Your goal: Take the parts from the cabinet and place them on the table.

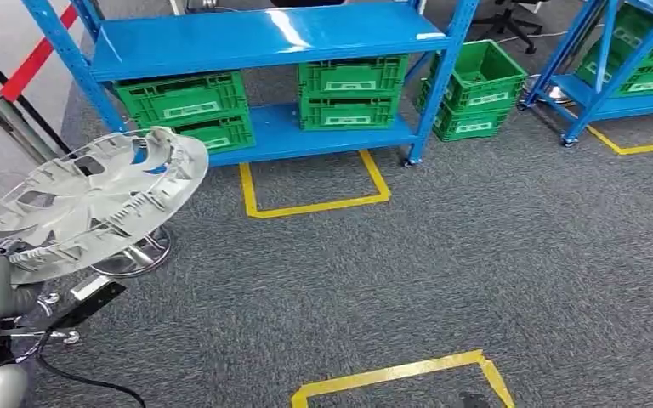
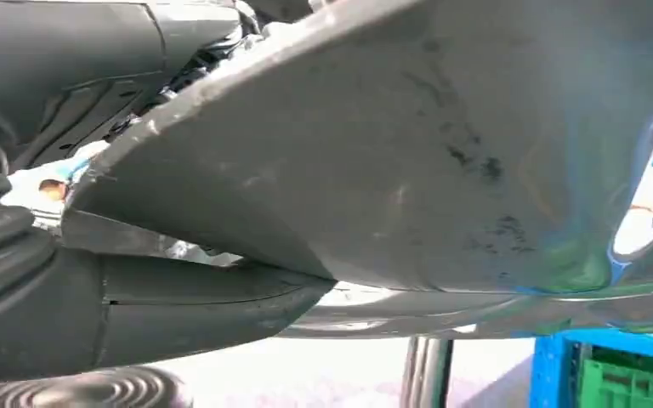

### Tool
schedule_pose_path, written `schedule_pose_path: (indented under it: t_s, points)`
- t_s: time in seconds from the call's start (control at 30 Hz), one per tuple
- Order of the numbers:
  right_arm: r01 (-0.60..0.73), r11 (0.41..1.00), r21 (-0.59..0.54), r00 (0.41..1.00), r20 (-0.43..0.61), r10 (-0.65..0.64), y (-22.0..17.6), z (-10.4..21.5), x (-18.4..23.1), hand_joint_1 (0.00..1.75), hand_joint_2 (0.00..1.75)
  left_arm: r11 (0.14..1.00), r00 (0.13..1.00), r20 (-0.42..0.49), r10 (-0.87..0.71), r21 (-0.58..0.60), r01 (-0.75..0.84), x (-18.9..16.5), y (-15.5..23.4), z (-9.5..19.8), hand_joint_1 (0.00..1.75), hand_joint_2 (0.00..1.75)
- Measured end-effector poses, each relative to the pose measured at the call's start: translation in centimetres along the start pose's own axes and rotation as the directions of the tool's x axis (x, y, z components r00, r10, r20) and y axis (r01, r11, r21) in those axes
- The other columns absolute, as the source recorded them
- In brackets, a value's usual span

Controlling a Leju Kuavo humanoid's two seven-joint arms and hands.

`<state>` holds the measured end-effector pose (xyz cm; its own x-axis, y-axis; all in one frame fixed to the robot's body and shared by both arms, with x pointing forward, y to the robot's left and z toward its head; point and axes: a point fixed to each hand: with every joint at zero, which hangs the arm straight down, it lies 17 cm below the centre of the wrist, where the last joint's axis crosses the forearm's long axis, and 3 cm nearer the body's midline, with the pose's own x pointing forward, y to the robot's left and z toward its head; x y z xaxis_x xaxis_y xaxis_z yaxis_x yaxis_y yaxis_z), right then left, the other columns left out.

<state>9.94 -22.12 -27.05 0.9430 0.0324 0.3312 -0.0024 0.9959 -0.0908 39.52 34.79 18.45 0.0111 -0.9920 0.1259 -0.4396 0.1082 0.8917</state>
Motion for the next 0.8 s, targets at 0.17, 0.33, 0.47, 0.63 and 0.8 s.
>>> schedule_pose_path:
  t_s: [0.17, 0.33, 0.47, 0.63, 0.8]
  points:
    - [-0.003, 1.000, 0.001, 1.000, -0.008, 0.003, 0.0, 0.0, -0.2, 0.00, 0.00, 1.000, 0.999, -0.025, 0.024, -0.009, -0.024, -0.9, -0.3, 0.1, 1.75, 1.75]
    - [-0.011, 1.000, -0.004, 1.000, -0.007, 0.010, 0.2, 0.0, -0.1, 0.00, 0.00, 1.000, 0.999, -0.040, 0.020, -0.009, -0.020, -1.5, -0.3, 0.2, 1.75, 1.75]
    - [-0.028, 0.999, -0.036, 1.000, -0.006, 0.028, -0.4, 0.0, -0.1, 0.00, 0.00, 1.000, 0.999, -0.049, 0.018, -0.022, -0.019, -1.8, -0.5, 0.2, 1.75, 1.75]
    - [-0.039, 0.998, -0.042, 0.999, -0.010, 0.038, -0.4, 0.0, -0.2, 0.00, 0.00, 0.999, 0.998, -0.056, 0.020, -0.029, -0.021, -1.9, -0.7, 0.3, 1.75, 1.75]
    - [-0.039, 0.998, -0.042, 0.999, -0.009, 0.039, -0.4, 0.0, -0.2, 0.00, 0.00, 0.999, 0.998, -0.066, 0.019, -0.028, -0.020, -2.2, -0.6, 0.4, 1.75, 1.75]
